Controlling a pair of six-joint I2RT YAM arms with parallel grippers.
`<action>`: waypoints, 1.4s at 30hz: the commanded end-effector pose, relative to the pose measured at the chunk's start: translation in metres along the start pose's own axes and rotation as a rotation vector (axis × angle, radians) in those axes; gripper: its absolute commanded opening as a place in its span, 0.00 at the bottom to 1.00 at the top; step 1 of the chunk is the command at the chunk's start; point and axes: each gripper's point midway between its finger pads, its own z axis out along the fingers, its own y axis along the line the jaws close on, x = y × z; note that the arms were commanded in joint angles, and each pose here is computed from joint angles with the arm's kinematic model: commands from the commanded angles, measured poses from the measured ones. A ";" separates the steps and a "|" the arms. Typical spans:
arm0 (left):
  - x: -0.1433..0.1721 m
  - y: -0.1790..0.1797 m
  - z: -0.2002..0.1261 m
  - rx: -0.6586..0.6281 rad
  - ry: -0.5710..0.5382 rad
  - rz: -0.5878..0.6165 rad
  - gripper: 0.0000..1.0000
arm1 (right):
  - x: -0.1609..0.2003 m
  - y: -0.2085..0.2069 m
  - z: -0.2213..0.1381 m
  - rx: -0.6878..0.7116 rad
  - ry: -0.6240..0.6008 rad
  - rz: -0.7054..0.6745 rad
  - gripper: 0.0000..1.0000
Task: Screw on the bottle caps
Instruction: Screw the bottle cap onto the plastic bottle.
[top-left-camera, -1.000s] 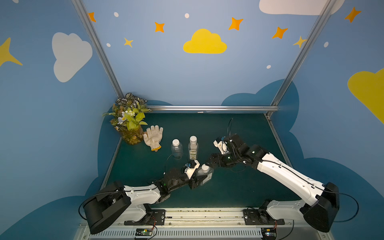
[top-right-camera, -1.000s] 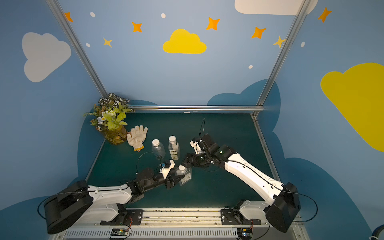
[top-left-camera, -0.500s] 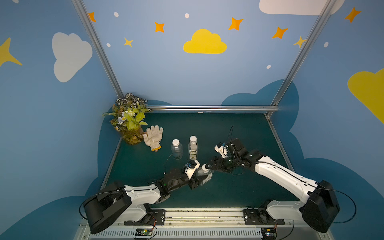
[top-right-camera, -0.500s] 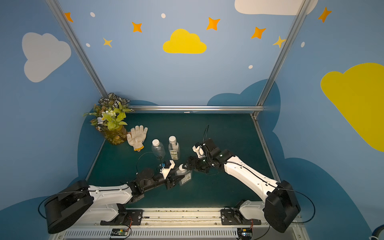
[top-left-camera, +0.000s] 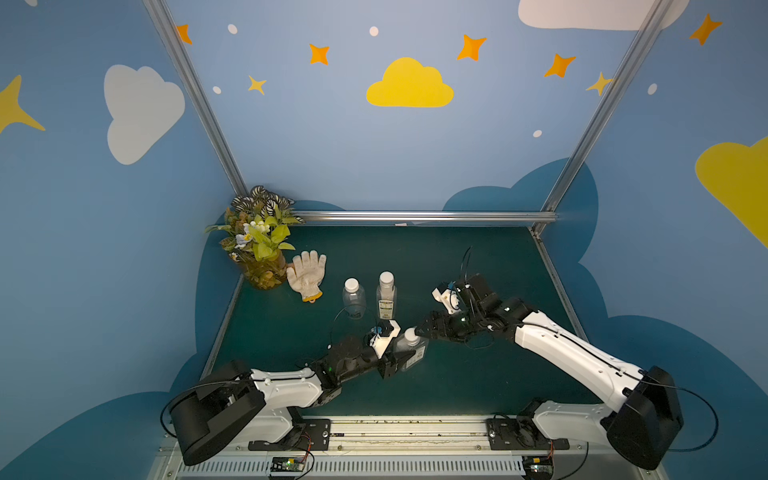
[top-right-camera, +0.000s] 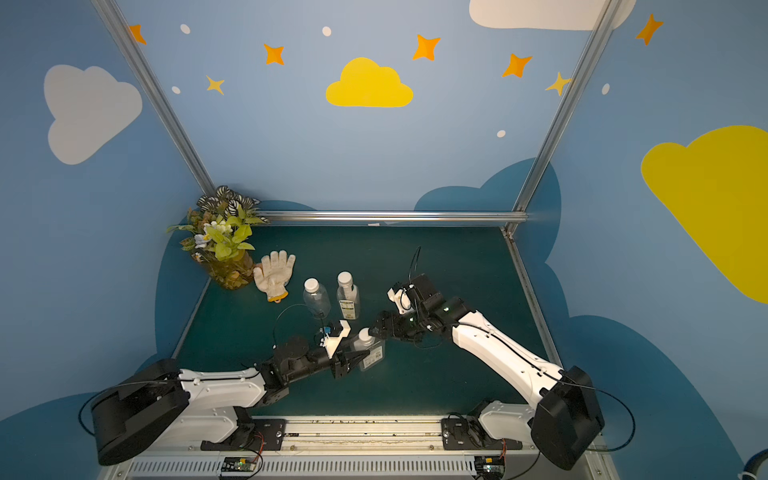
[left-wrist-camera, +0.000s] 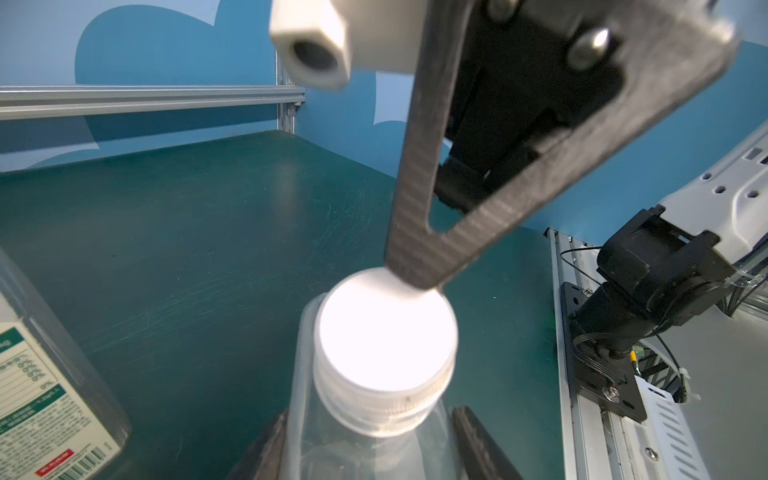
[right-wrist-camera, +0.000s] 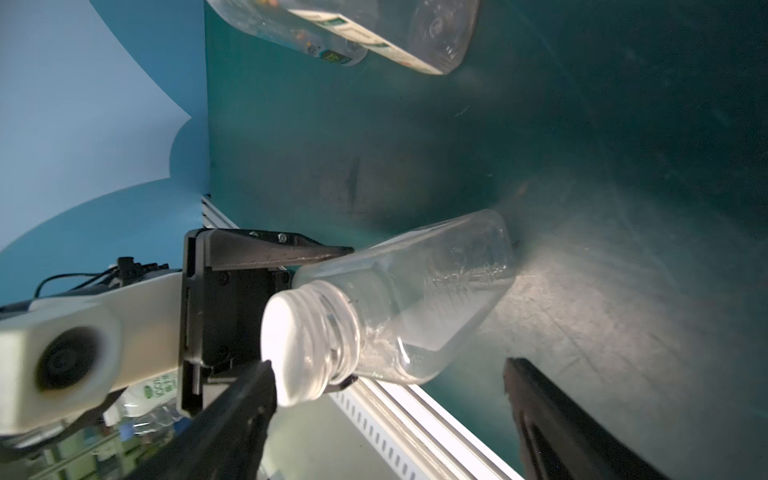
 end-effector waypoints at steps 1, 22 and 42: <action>0.016 0.000 0.003 0.011 0.062 -0.023 0.08 | -0.018 0.016 -0.037 0.048 -0.084 -0.195 0.91; 0.021 -0.008 0.009 0.066 0.073 -0.023 0.04 | -0.006 0.070 -0.029 -0.119 -0.131 -1.151 0.75; 0.024 -0.007 0.008 0.064 0.079 -0.025 0.03 | 0.005 0.048 0.004 0.092 0.034 -1.203 0.72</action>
